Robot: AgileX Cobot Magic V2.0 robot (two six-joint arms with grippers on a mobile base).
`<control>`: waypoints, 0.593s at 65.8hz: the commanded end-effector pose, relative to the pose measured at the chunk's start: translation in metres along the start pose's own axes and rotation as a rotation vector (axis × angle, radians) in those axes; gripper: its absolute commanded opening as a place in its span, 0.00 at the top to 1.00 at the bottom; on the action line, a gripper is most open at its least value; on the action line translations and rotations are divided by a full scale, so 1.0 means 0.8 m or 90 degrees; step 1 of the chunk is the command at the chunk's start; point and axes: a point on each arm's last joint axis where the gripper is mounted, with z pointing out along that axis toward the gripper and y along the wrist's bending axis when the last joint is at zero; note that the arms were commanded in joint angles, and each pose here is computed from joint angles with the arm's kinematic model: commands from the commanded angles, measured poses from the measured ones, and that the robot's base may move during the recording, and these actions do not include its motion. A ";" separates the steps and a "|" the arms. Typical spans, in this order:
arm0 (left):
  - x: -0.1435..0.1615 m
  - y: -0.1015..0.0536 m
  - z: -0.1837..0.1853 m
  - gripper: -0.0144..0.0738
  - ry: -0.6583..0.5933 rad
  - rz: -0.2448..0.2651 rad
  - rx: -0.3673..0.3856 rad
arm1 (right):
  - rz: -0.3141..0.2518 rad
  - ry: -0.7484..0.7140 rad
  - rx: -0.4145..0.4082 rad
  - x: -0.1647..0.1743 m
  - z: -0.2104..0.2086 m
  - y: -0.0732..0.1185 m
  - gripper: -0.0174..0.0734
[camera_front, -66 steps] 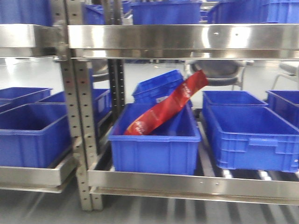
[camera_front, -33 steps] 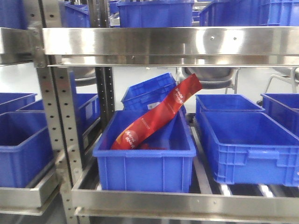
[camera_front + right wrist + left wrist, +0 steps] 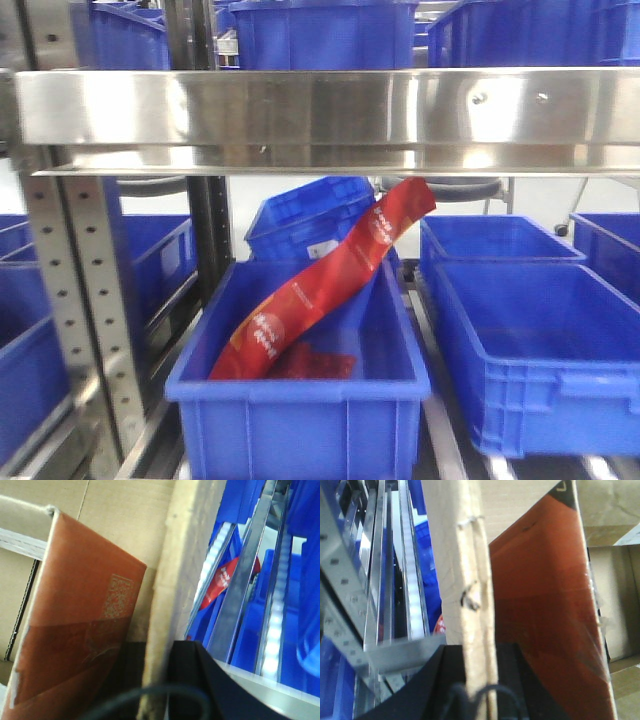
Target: Stack two boxes on right shelf middle
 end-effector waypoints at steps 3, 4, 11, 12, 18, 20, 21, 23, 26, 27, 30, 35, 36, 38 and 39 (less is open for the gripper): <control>-0.009 0.002 -0.010 0.96 -0.047 0.007 -0.008 | -0.015 -0.048 0.005 -0.009 -0.011 0.001 0.98; -0.009 0.002 -0.010 0.96 -0.047 0.007 -0.008 | -0.015 -0.048 0.005 -0.009 -0.011 0.001 0.98; -0.009 0.002 -0.010 0.96 -0.047 0.007 -0.008 | -0.015 -0.048 0.005 -0.009 -0.011 0.001 0.98; -0.009 0.002 -0.010 0.96 -0.047 0.007 -0.008 | -0.015 -0.048 0.005 -0.009 -0.011 0.001 0.98; -0.009 0.002 -0.010 0.96 -0.047 0.007 -0.008 | -0.015 -0.048 0.005 -0.009 -0.011 0.001 0.98; -0.009 0.002 -0.010 0.96 -0.047 0.007 -0.008 | -0.015 -0.048 0.005 -0.009 -0.011 0.001 0.98; -0.009 0.002 -0.010 0.96 -0.047 0.007 -0.008 | -0.015 -0.048 0.005 -0.009 -0.011 0.001 0.98; -0.009 0.002 -0.010 0.96 -0.047 0.007 -0.008 | -0.015 -0.048 0.005 -0.009 -0.011 0.001 0.98; -0.009 0.002 -0.010 0.96 -0.047 0.007 -0.008 | -0.015 -0.048 0.005 -0.009 -0.011 0.001 0.98; -0.009 0.002 -0.010 0.96 -0.047 0.007 -0.008 | -0.015 -0.048 0.005 -0.009 -0.011 0.001 0.98; -0.009 0.002 -0.010 0.96 -0.047 0.007 -0.008 | -0.015 -0.048 0.005 -0.009 -0.011 0.001 0.98; -0.009 0.002 -0.010 0.96 -0.047 0.007 -0.008 | -0.015 -0.048 0.005 -0.009 -0.011 0.001 0.98; -0.009 0.002 -0.010 0.96 -0.047 0.007 -0.008 | -0.015 -0.048 0.005 -0.009 -0.011 0.001 0.98; -0.009 0.002 -0.010 0.96 -0.047 0.007 -0.008 | -0.015 -0.048 0.005 -0.009 -0.011 0.001 0.98; -0.009 0.002 -0.010 0.96 -0.047 0.007 -0.008 | -0.015 -0.048 0.005 -0.009 -0.011 0.001 0.98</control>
